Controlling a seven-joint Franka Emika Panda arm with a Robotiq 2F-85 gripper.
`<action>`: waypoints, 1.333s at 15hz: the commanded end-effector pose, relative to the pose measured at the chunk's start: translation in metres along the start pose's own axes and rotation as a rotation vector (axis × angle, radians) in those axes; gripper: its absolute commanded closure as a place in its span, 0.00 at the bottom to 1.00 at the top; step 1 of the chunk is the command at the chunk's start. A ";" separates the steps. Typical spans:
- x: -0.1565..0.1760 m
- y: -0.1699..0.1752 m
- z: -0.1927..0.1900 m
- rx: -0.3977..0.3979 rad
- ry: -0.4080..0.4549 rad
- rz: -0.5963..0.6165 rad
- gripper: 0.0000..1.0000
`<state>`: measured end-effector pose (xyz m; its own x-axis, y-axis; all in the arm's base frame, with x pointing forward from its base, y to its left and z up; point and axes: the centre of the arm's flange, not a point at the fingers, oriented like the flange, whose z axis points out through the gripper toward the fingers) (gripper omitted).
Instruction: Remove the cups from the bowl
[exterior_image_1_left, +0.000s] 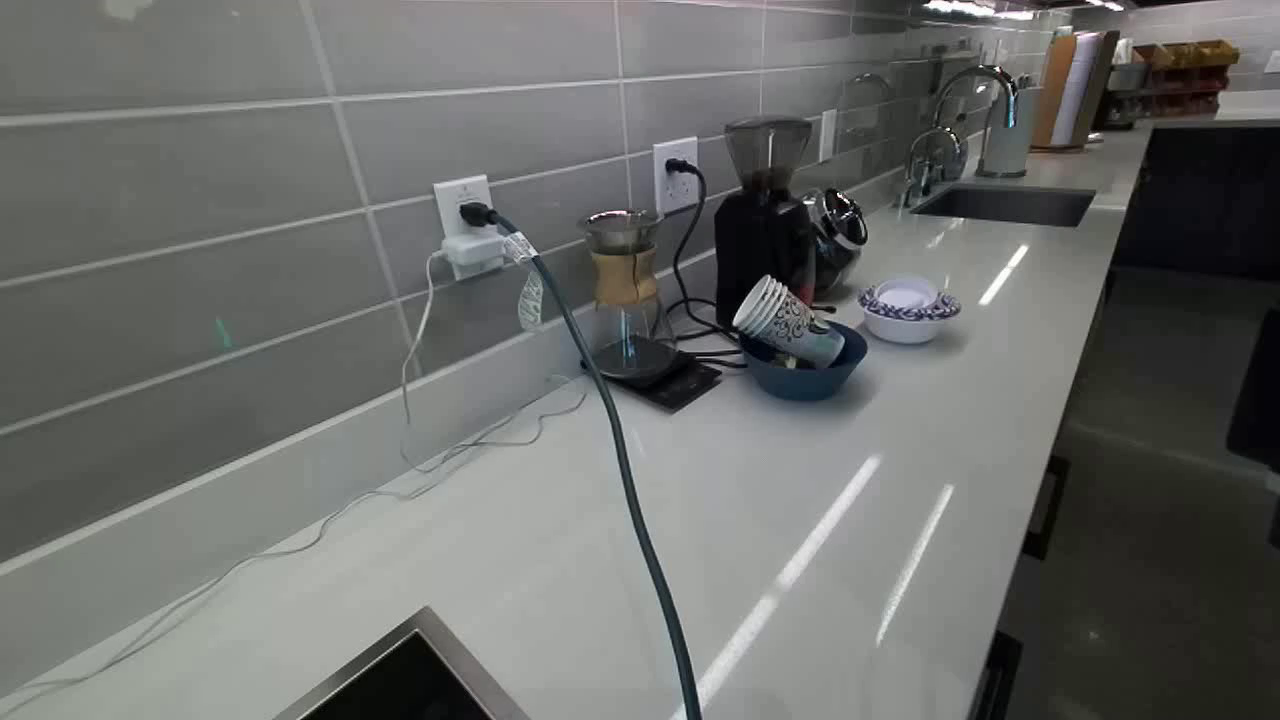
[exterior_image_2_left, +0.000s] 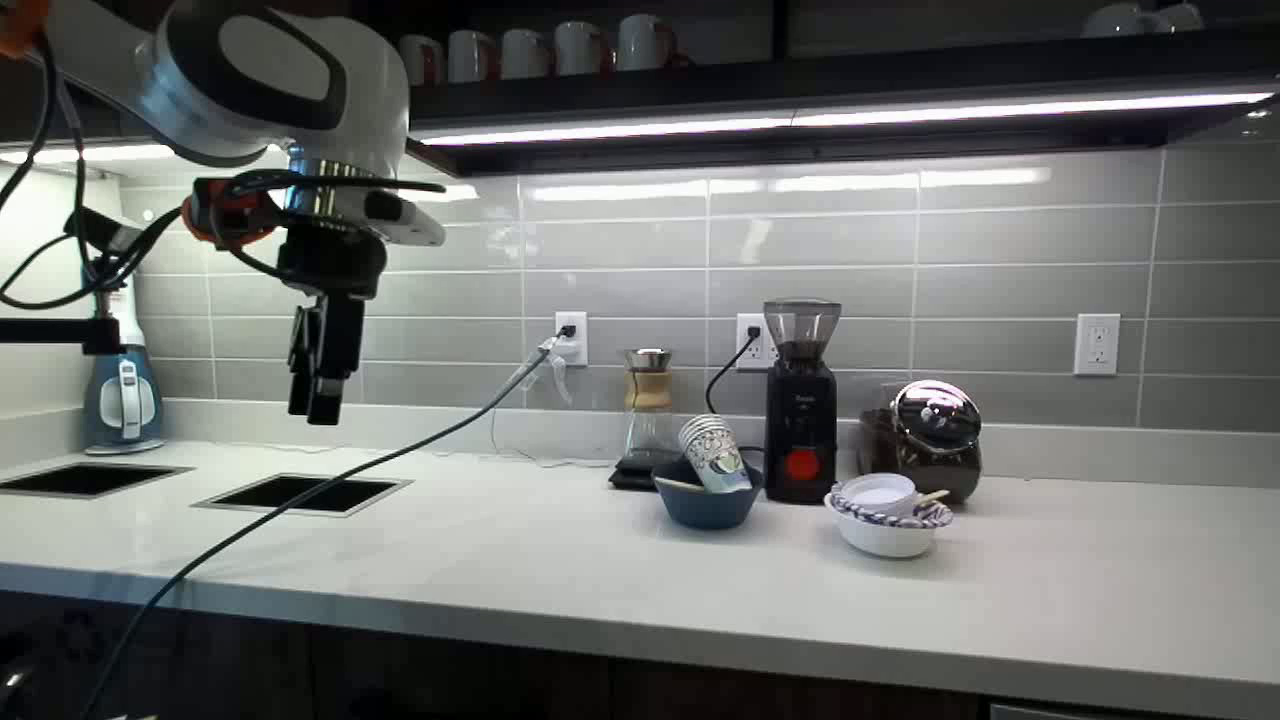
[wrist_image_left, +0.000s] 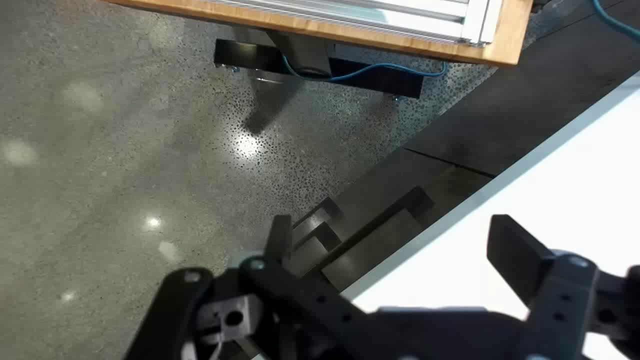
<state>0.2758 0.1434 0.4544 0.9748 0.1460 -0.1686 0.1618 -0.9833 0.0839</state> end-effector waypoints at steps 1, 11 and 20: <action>0.000 0.000 0.000 0.000 0.000 0.000 0.00; 0.000 0.000 0.000 0.000 0.000 0.000 0.00; 0.008 0.007 -0.006 0.025 0.038 0.024 0.00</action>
<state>0.2758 0.1434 0.4544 0.9748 0.1461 -0.1686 0.1618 -0.9833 0.0839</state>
